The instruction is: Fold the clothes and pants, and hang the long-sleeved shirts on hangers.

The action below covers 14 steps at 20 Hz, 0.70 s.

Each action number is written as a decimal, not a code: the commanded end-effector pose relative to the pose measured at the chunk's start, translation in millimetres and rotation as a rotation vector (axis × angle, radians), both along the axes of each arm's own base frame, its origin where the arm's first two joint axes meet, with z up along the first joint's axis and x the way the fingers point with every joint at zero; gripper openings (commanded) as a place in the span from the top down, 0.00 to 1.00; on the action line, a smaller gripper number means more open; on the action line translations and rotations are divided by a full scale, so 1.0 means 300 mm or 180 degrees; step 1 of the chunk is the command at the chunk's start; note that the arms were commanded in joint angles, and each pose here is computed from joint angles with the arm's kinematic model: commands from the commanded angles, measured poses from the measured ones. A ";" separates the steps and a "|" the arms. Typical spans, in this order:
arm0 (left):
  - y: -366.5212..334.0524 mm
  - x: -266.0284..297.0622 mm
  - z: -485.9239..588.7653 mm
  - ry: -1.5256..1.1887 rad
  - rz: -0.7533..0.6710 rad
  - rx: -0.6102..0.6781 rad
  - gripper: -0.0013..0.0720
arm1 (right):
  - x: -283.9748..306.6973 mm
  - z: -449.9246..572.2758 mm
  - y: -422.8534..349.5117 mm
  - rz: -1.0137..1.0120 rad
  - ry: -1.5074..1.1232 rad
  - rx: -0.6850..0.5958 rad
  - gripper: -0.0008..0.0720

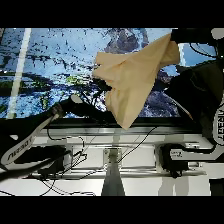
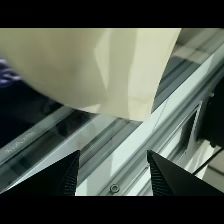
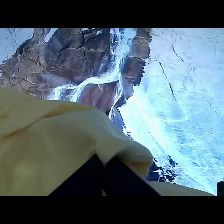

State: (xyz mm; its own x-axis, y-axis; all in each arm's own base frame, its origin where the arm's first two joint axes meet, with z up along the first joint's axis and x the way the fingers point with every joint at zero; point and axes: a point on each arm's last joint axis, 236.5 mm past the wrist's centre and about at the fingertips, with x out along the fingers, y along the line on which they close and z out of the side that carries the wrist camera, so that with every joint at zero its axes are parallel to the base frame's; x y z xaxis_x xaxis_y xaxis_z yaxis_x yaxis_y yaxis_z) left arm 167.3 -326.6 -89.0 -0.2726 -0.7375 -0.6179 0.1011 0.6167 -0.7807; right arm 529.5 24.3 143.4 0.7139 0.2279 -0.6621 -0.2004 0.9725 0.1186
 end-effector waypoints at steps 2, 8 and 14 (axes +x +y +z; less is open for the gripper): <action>-0.102 -0.052 -0.051 0.0164 -0.0020 0.0121 0.33 | -0.015 -0.011 0.006 0.0030 0.0076 0.0004 0.97; -0.147 0.114 -0.055 -0.0224 0.0401 0.0185 0.56 | -0.024 -0.018 0.009 0.0047 0.0120 0.0009 0.97; -0.206 0.254 0.069 -0.0542 0.0494 -0.0067 0.96 | -0.029 0.003 0.011 0.0050 0.0085 0.0010 0.97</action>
